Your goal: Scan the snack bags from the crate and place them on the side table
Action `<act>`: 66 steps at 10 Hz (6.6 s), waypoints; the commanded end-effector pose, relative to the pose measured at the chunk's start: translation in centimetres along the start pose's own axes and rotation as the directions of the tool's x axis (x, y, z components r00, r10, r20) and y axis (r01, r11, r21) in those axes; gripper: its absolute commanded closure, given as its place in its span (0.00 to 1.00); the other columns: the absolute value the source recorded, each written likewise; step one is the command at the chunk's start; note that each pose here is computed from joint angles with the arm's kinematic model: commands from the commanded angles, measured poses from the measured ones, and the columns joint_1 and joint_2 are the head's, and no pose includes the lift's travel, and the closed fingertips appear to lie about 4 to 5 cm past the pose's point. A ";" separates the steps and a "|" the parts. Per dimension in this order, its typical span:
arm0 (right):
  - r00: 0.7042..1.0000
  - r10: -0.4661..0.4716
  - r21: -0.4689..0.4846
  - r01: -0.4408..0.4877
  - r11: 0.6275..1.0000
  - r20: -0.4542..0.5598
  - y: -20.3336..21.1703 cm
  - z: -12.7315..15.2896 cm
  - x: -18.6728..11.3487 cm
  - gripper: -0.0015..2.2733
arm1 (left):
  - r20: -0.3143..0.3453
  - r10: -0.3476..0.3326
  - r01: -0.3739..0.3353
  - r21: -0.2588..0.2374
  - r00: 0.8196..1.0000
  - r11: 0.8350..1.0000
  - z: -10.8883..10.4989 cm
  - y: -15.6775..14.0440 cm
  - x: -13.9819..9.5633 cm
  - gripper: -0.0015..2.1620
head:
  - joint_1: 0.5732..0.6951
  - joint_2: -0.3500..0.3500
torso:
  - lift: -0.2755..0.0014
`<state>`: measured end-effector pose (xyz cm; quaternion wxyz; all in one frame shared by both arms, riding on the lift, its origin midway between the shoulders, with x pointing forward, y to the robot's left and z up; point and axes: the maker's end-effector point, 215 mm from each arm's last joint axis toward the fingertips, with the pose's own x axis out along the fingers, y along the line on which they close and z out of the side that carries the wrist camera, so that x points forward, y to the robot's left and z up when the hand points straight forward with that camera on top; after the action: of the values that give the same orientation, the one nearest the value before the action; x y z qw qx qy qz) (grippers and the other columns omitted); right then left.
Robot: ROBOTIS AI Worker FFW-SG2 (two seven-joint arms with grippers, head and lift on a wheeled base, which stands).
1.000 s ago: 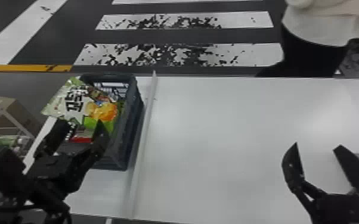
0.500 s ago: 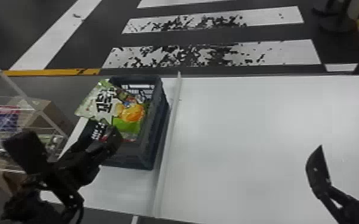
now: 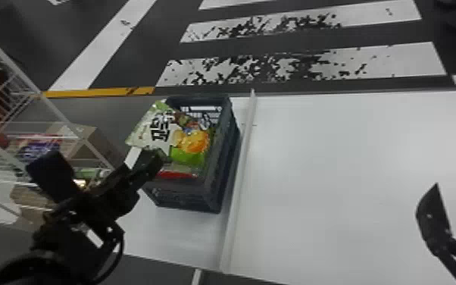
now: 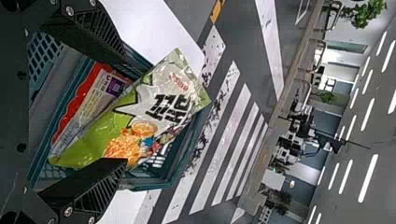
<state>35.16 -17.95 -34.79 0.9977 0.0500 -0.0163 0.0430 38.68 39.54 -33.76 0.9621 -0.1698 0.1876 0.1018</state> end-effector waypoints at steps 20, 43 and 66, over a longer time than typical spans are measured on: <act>1.000 0.020 -0.013 -0.020 1.000 -0.017 1.2 -0.5 -1.9 0.03 | -0.219 0.075 -0.106 -0.138 0.973 0.985 -2.7 0.5 10.4 0.12 | 1.00 0.96 | 0.66; 1.000 0.020 -0.014 -0.020 1.000 0.002 1.0 -0.2 -0.9 0.03 | -0.310 -0.532 0.510 -0.155 0.788 0.846 -9.7 -22.3 1.2 0.99 | 1.00 0.59 | 0.66; 0.977 0.037 0.046 -0.028 0.999 -0.208 -0.2 -4.9 1.1 0.04 | 0.260 -0.414 0.285 0.419 0.872 0.862 -1.0 -21.9 1.8 0.02 | 1.00 0.45 | 0.66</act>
<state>36.17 -17.53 -39.40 0.9929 0.0644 0.0771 0.0641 46.11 17.62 -29.39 0.9950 0.0052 0.0116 -0.0994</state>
